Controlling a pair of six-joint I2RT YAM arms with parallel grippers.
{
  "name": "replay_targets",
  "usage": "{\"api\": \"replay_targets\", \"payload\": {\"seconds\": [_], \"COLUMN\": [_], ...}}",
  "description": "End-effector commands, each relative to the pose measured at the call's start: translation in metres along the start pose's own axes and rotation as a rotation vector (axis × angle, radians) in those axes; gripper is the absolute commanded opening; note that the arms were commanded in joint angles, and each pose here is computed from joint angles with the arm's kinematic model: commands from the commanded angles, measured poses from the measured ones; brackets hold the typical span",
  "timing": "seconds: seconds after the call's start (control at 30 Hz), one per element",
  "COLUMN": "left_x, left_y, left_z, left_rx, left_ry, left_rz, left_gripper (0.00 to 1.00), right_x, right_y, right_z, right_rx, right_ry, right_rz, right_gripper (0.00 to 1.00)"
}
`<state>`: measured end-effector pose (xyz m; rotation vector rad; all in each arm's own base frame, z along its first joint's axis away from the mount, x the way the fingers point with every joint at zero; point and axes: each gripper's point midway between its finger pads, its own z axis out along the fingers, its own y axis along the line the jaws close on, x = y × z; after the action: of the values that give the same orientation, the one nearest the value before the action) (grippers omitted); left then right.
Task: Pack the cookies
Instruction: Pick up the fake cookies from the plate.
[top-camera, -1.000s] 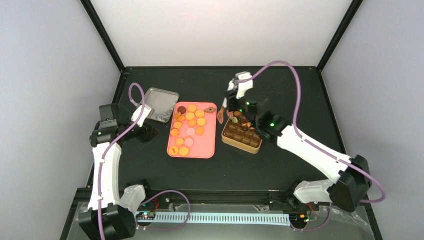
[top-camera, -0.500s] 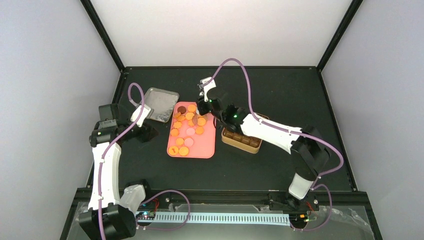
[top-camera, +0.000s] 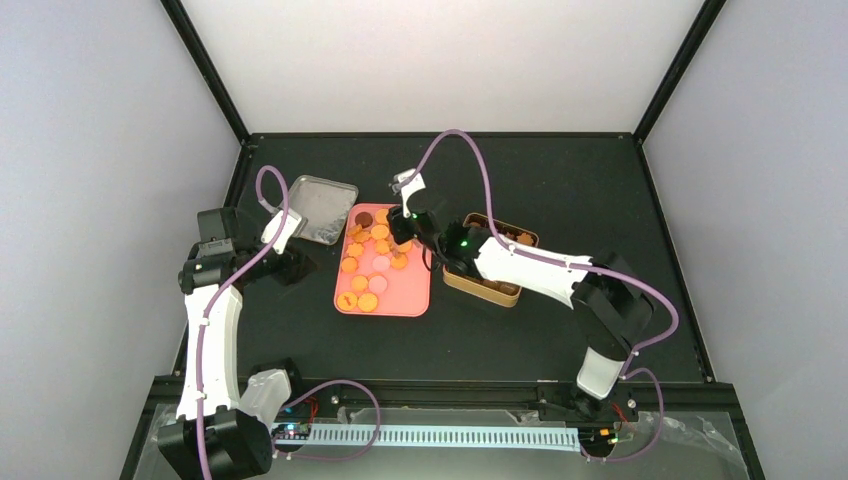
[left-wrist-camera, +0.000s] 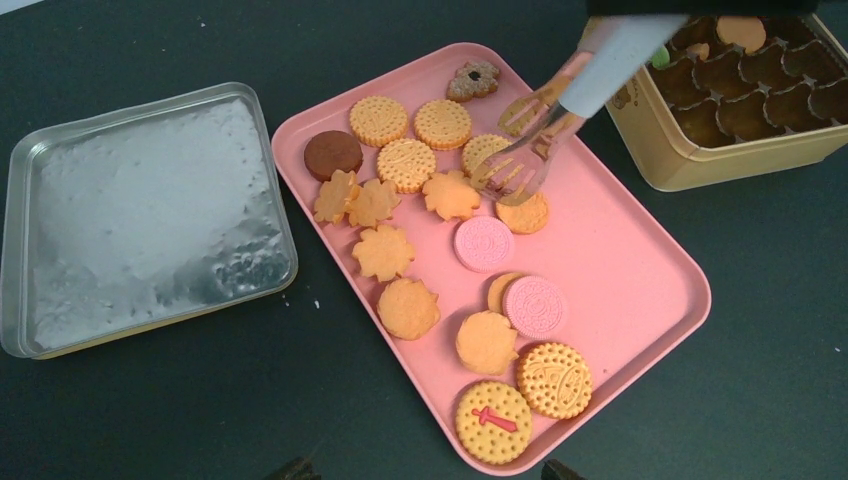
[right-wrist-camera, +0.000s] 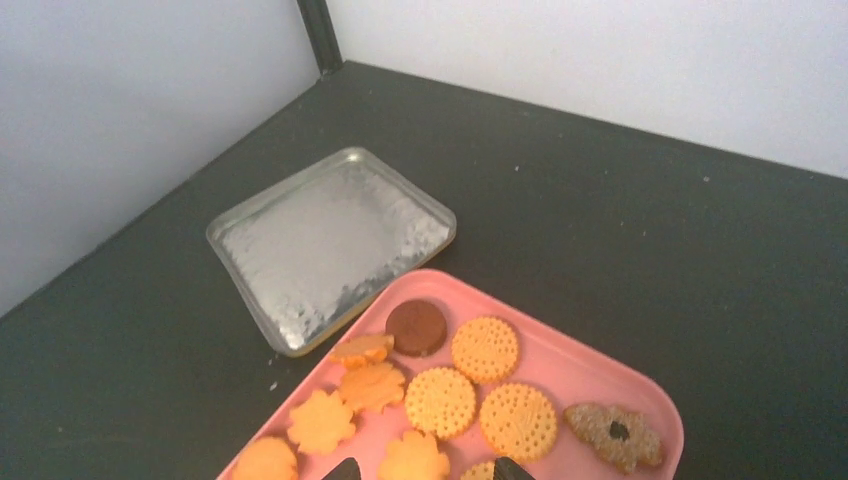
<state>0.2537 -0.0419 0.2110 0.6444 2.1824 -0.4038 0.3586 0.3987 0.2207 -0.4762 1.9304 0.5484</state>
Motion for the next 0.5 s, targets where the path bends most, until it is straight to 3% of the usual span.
{"api": "replay_targets", "payload": {"seconds": [0.0, 0.47], "left_x": [-0.003, -0.001], "left_y": [-0.001, -0.001], "left_z": [-0.003, -0.004], "left_rx": [0.008, -0.006], "left_ry": [-0.014, -0.005], "left_rz": [-0.01, 0.01], "left_gripper": [0.6, 0.6], "right_x": [-0.005, -0.003], "right_y": [0.003, -0.007], "right_z": [-0.008, -0.006], "right_rx": [0.015, 0.074], "right_ry": [-0.034, -0.029], "right_rz": [-0.006, -0.057], "right_gripper": [0.34, 0.17]}}
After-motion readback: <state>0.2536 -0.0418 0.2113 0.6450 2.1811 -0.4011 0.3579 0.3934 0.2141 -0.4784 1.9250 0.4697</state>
